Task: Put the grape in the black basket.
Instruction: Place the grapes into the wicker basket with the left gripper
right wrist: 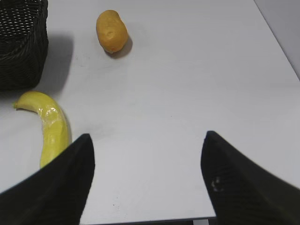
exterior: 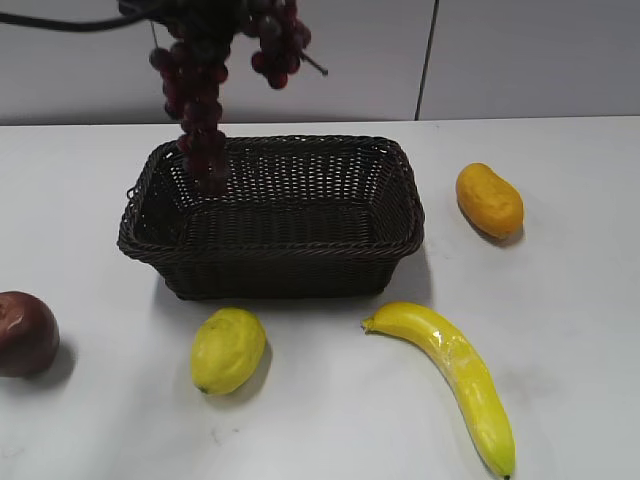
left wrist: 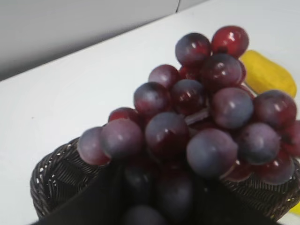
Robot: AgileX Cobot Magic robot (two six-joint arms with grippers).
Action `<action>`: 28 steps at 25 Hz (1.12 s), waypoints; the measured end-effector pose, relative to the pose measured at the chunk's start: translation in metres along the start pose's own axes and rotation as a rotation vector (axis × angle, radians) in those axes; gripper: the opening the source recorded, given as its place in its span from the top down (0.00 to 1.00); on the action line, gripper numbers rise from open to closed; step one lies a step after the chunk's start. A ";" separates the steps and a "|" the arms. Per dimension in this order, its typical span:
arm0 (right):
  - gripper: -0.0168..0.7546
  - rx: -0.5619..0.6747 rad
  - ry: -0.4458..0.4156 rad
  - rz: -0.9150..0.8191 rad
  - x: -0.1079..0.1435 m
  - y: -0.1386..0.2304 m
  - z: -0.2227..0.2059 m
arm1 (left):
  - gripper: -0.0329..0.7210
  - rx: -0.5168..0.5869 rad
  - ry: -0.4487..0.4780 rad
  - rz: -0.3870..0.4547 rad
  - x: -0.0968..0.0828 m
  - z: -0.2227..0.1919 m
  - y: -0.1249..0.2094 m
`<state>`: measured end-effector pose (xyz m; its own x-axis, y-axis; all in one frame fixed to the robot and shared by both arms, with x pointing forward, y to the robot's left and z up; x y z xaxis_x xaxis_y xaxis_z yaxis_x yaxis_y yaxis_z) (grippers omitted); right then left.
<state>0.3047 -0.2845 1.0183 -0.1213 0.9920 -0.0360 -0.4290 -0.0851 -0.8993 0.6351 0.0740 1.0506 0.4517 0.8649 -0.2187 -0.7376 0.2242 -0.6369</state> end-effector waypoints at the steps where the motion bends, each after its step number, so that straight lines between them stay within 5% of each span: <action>1: 0.28 0.000 0.000 0.000 0.000 0.000 0.000 | 0.55 0.035 -0.005 0.000 0.002 -0.013 0.006; 12: 0.28 0.000 0.000 0.000 0.000 0.000 0.000 | 0.54 0.304 -0.037 0.003 0.019 -0.091 0.065; 17: 0.28 0.000 0.000 0.000 0.000 0.000 0.000 | 0.16 0.248 -0.039 0.001 0.019 -0.090 0.055; 28: 0.28 0.000 0.000 0.000 0.000 0.000 0.000 | 0.15 0.154 -0.013 -0.031 -0.001 -0.011 0.026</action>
<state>0.3047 -0.2845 1.0183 -0.1213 0.9920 -0.0360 -0.4290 -0.0851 -0.8993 0.6210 0.0737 1.0257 0.4692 0.8623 -0.1904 -0.7923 0.3159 -0.5220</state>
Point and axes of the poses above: a point on each arm's last joint axis where the gripper is mounted, z pointing back along that axis away from the gripper, x along the wrist's bending axis when the last joint is at zero, y = z × x, the point moved 8 cm from there along -z, pointing out along that axis toward the gripper, and after that the axes turned 9 degrees about z, right-handed, at the moved point
